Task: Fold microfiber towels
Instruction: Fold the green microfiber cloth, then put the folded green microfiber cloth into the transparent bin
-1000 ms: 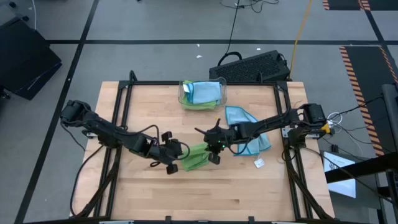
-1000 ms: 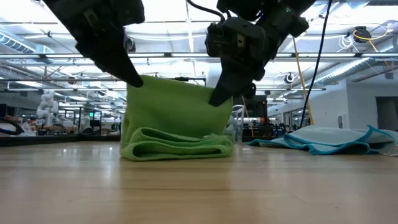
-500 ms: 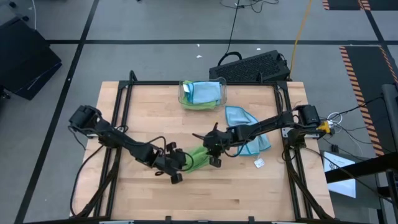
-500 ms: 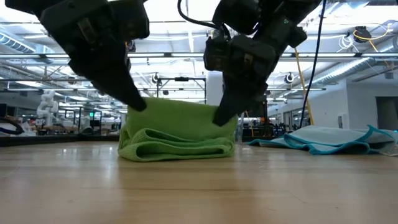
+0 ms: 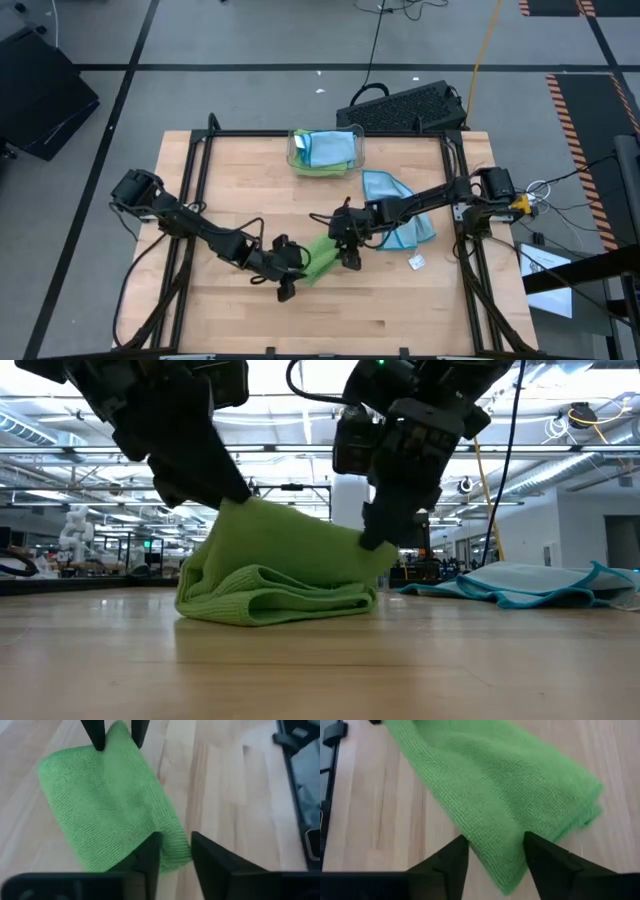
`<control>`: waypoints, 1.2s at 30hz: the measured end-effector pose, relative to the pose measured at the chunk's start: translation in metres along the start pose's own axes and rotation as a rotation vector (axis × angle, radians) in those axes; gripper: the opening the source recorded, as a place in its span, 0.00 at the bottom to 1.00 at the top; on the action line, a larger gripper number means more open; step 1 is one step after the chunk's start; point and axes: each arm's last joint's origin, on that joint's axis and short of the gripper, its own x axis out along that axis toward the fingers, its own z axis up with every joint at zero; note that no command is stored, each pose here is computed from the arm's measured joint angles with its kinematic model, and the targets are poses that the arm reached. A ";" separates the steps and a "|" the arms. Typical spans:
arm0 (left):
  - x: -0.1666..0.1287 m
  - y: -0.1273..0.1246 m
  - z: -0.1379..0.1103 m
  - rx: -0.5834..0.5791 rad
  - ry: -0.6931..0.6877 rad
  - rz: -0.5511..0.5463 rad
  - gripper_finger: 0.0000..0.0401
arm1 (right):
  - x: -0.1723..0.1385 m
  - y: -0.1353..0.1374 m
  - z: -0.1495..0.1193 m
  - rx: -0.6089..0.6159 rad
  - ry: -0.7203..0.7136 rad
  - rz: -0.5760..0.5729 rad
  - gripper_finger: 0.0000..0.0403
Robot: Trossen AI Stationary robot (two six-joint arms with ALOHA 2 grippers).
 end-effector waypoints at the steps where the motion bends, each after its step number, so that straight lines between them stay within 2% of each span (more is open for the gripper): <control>1: -0.001 0.000 0.001 -0.018 -0.007 -0.005 0.31 | -0.001 0.000 -0.001 0.003 0.011 0.006 0.46; 6: -0.015 -0.004 0.013 -0.112 -0.060 -0.075 0.46 | -0.011 -0.002 -0.005 0.007 0.081 0.037 0.51; 10: -0.031 -0.004 0.026 -0.186 -0.152 -0.080 0.49 | -0.020 0.001 -0.007 -0.002 0.100 0.045 0.54; 13: -0.032 0.003 0.031 -0.255 -0.195 -0.017 0.47 | -0.027 0.003 -0.004 -0.008 0.068 0.052 0.55; 16: -0.028 0.016 0.021 -0.346 -0.122 0.115 0.44 | -0.032 0.003 -0.001 0.045 0.049 0.051 0.56; 19: -0.025 0.031 0.007 -0.574 -0.016 0.255 0.43 | -0.037 0.001 0.000 0.131 0.040 0.047 0.56; 21: -0.026 0.037 0.002 -0.733 0.042 0.302 0.44 | -0.040 0.000 0.001 0.202 0.034 0.044 0.56; 25: -0.026 0.031 0.000 -0.875 0.107 0.235 0.52 | -0.043 -0.004 0.002 0.381 0.035 0.034 0.56; 30: -0.029 0.010 0.018 -0.982 -0.029 -0.004 0.58 | -0.044 -0.009 0.000 0.513 0.061 0.022 0.56; 33: -0.024 0.004 0.026 -0.939 -0.127 -0.074 0.53 | -0.041 -0.017 -0.003 0.572 0.048 0.066 0.59; 36: -0.014 0.013 0.023 -0.827 -0.129 -0.005 0.43 | -0.036 -0.027 -0.013 0.653 0.042 0.112 0.67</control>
